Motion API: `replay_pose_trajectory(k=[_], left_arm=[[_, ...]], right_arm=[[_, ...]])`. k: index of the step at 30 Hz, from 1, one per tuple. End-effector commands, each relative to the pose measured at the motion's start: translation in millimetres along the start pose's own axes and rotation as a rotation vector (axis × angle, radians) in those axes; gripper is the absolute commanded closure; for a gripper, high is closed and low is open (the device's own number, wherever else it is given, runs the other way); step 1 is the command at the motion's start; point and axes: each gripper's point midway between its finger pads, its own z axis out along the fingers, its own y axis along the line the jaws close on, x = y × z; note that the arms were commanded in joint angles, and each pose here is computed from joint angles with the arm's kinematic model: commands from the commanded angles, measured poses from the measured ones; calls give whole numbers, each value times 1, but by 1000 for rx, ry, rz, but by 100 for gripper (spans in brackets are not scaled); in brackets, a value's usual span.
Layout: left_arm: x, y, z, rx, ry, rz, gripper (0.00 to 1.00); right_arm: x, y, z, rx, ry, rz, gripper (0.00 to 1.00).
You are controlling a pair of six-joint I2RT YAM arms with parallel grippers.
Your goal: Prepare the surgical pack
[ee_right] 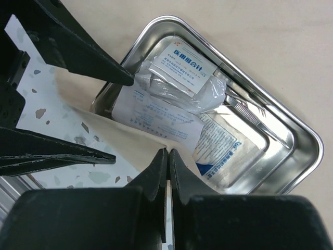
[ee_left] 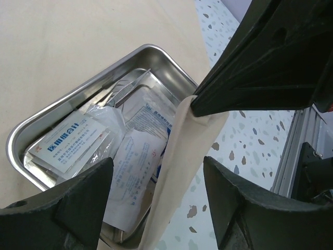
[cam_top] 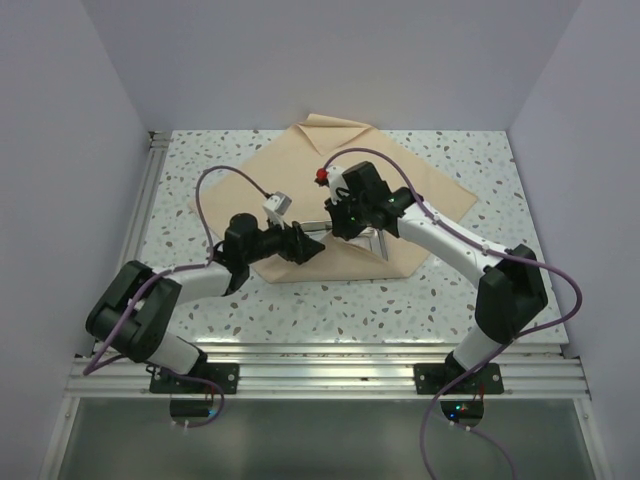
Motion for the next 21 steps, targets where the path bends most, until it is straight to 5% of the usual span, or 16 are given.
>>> replay_pose_trajectory(k=[1, 6, 7, 9, 10, 14, 21], left_arm=[[-16, -10, 12, 52, -37, 72, 27], [-7, -6, 28, 50, 17, 52, 48], [-3, -5, 30, 49, 31, 49, 68], [1, -4, 33, 50, 51, 45, 82], [0, -4, 34, 51, 52, 45, 97], [3, -3, 34, 49, 57, 42, 100], [2, -3, 33, 47, 53, 45, 100]], right_arm=[[-25, 1, -6, -21, -67, -24, 100], [-28, 1, -7, -25, -74, -27, 100], [-29, 2, -7, -29, -74, -31, 100], [-30, 0, -8, -22, -78, -31, 97], [-31, -3, -8, -7, -82, -29, 90], [-35, -12, -12, 28, -145, -9, 58], [-38, -16, -10, -35, -183, 48, 54]])
